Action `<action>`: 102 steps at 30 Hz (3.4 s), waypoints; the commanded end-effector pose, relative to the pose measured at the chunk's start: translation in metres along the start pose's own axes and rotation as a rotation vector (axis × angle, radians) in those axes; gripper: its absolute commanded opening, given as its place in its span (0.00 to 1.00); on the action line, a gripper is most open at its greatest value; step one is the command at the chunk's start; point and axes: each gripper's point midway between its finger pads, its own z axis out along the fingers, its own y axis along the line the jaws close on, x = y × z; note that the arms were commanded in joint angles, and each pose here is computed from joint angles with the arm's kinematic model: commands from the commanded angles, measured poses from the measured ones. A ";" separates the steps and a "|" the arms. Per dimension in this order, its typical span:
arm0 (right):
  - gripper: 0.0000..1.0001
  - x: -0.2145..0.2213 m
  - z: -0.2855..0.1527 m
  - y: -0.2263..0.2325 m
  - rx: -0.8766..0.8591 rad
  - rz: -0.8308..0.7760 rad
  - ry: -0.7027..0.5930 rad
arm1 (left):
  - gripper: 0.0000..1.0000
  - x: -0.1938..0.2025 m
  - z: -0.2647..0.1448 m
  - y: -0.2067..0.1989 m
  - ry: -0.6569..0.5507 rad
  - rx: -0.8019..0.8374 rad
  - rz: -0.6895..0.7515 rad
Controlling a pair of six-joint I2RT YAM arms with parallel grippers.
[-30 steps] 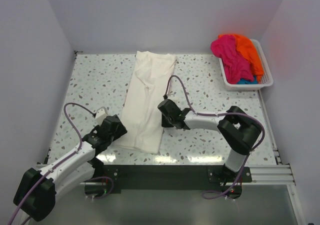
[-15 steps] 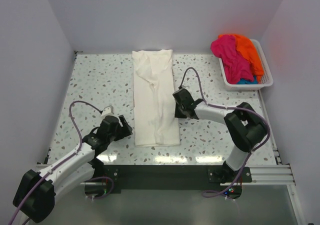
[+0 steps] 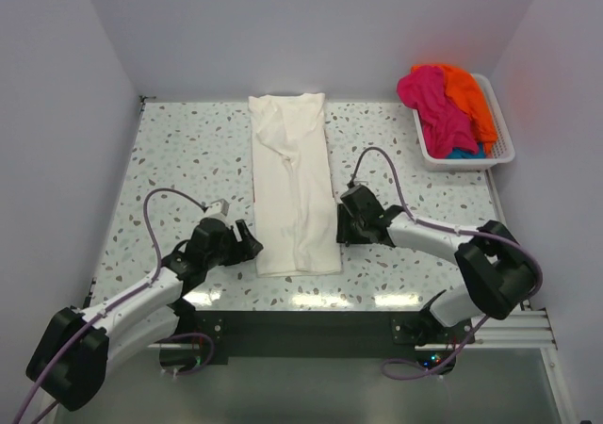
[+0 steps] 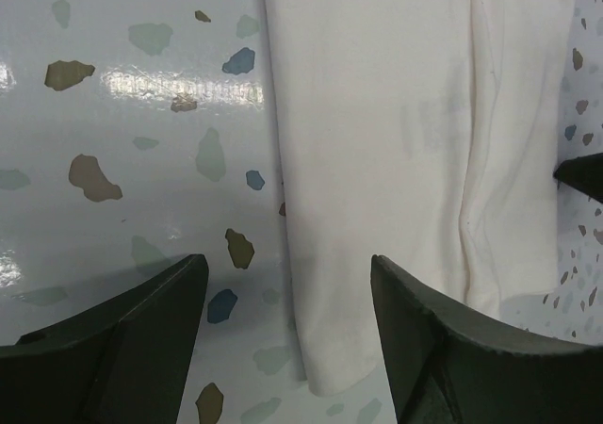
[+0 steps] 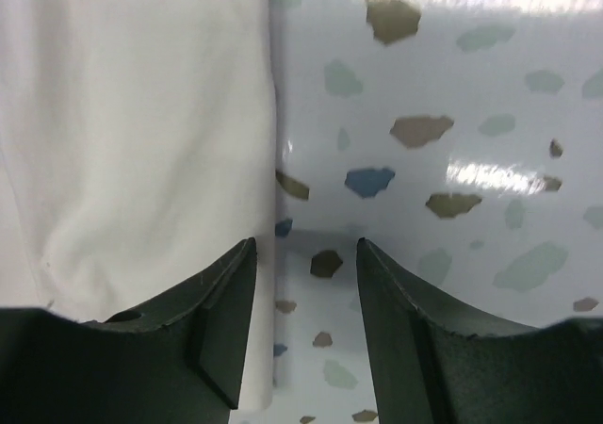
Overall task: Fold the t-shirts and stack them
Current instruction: Fold the tshirt
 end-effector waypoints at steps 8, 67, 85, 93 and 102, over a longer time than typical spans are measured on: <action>0.51 0.075 -0.020 0.022 -0.077 0.039 0.057 | 0.71 0.025 -0.001 0.009 0.095 -0.020 0.030; 0.00 0.138 -0.072 -0.025 -0.147 -0.023 0.167 | 0.00 0.102 -0.047 -0.011 0.302 -0.135 -0.032; 0.00 -0.058 -0.071 0.054 -0.088 -0.099 -0.164 | 0.00 -0.058 -0.005 -0.081 -0.084 -0.112 -0.030; 0.00 -0.124 -0.023 0.055 -0.048 -0.048 -0.217 | 0.00 -0.123 0.027 -0.078 -0.214 -0.154 -0.118; 0.00 -0.167 0.006 0.052 -0.045 0.003 -0.245 | 0.00 -0.160 0.070 -0.059 -0.214 -0.165 -0.138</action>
